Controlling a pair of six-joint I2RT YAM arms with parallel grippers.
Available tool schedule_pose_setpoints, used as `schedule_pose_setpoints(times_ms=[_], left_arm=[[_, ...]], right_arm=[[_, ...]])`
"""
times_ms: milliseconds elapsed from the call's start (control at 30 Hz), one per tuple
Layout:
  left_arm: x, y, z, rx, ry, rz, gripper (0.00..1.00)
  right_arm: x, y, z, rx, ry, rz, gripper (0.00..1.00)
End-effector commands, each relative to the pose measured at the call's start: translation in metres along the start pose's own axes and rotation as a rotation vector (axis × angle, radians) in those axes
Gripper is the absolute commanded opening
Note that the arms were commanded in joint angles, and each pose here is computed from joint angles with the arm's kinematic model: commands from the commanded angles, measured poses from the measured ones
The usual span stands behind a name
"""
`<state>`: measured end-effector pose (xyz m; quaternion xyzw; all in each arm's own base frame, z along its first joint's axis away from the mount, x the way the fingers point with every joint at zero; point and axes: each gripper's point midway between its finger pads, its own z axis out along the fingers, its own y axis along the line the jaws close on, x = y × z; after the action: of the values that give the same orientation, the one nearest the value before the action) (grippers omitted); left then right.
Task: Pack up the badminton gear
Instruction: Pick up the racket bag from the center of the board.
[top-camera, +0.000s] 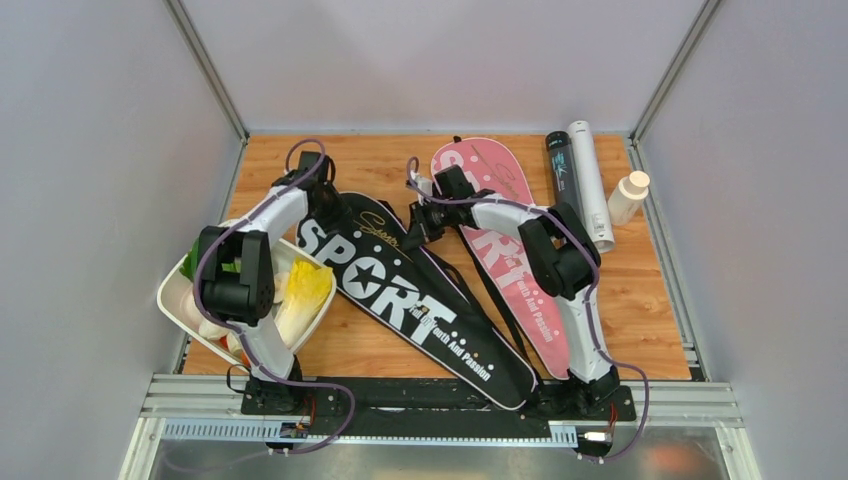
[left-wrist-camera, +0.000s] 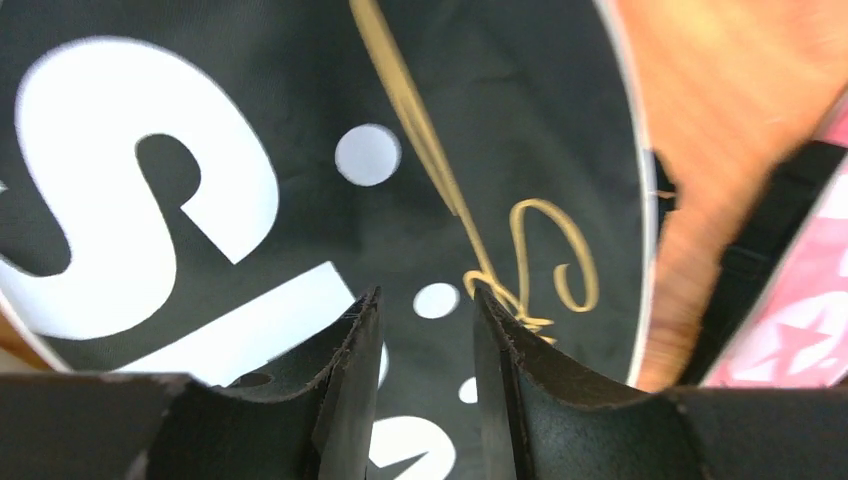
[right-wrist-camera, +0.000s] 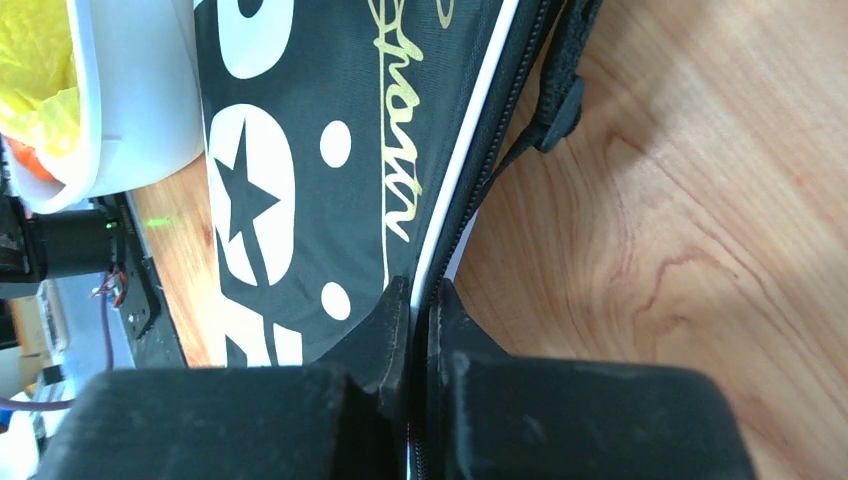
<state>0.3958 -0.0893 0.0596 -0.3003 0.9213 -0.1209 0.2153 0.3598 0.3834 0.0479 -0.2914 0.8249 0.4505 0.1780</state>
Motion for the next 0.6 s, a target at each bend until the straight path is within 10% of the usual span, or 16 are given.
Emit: schedule_pose_setpoints(times_ms=[0,300,567], left_arm=[[-0.063,-0.057,-0.069,0.11,-0.171,0.041,0.46],[-0.13,-0.101,-0.235,0.283,-0.465,-0.034,0.53],[-0.123,-0.092,-0.306,0.396,-0.559,-0.163,0.57]], right_arm=[[-0.083,0.049,-0.053,0.112,-0.176,-0.223,0.0],[-0.166,0.142,-0.156,0.528,-0.442,-0.633,0.0],[-0.168,0.165,-0.172,0.934,-0.365,-0.964,0.0]])
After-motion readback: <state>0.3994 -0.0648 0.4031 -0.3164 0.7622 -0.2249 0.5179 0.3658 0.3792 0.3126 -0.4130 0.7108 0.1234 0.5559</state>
